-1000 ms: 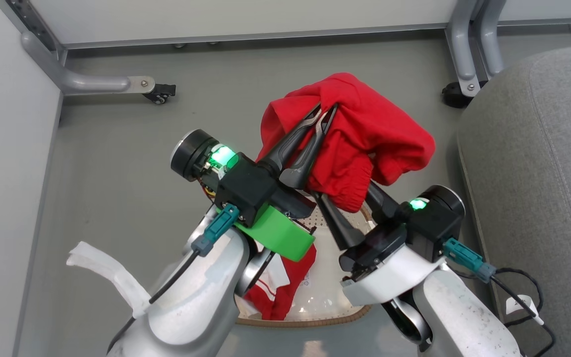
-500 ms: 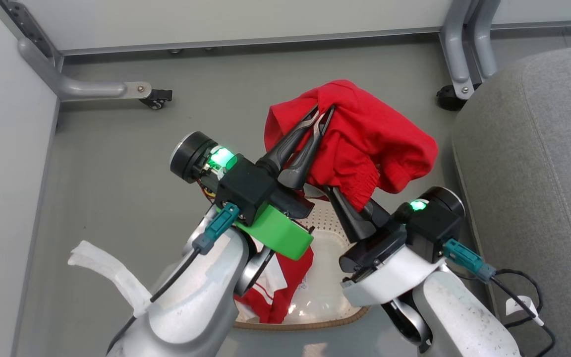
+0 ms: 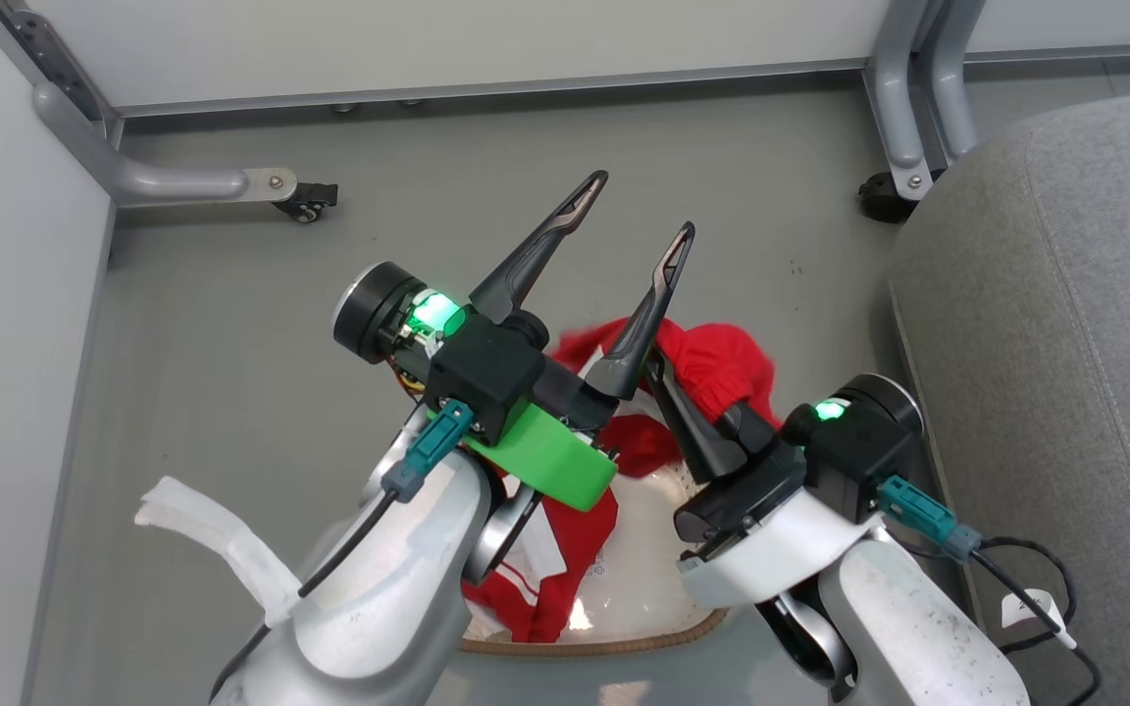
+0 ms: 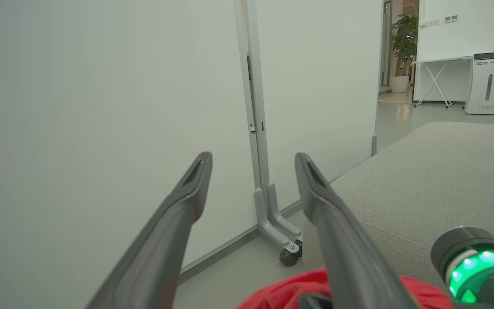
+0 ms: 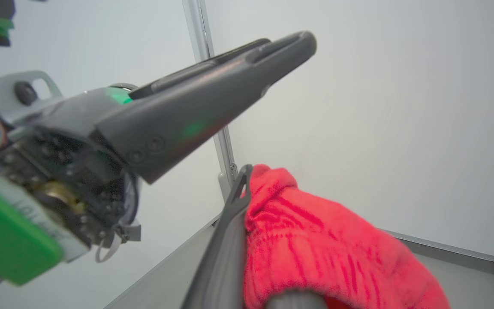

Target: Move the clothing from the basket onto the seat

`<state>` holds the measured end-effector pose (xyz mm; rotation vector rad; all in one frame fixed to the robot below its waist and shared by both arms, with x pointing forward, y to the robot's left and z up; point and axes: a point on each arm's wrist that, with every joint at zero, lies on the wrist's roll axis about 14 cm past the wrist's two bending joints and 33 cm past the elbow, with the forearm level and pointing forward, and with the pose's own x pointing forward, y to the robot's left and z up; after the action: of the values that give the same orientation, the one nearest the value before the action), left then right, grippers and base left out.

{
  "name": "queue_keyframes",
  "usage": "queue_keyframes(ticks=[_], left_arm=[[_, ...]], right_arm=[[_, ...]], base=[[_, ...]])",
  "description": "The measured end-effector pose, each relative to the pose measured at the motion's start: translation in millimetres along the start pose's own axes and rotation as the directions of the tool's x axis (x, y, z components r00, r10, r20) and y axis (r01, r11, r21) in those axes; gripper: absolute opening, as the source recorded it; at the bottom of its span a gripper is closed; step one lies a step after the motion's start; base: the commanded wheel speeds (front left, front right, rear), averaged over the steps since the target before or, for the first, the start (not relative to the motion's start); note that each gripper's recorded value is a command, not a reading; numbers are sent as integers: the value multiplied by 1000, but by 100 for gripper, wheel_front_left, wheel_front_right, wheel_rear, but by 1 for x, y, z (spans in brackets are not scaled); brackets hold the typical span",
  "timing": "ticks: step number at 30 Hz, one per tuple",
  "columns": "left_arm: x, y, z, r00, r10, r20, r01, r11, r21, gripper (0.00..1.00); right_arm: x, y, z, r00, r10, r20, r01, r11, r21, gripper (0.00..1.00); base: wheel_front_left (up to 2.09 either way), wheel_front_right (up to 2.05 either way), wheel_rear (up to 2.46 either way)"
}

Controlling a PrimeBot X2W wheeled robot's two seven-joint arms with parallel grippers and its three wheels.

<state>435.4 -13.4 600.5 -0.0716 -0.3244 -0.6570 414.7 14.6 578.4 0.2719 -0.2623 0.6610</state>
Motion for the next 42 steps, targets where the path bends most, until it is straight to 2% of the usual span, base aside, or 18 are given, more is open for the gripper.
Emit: queue_keyframes(ticks=[19,29,36,42], left_arm=[[4,0,-7,1000,-4,-9,4,1000,1,100],[15,-15,-20,998,-62,-21,61,998,-17,100],[29,-31,-32,992,-124,-20,123,991,-45,100],[41,-50,-46,981,-192,-24,190,979,-79,100]], right_arm=[[-4,-15,-1,999,-42,-5,42,999,-9,0],[-16,-55,11,988,-155,22,156,985,-66,0],[-31,-94,28,963,-263,62,269,954,-131,0],[-55,-130,48,923,-370,105,384,903,-194,0]], base=[[0,0,0],[0,0,0],[0,0,0],[0,0,0]])
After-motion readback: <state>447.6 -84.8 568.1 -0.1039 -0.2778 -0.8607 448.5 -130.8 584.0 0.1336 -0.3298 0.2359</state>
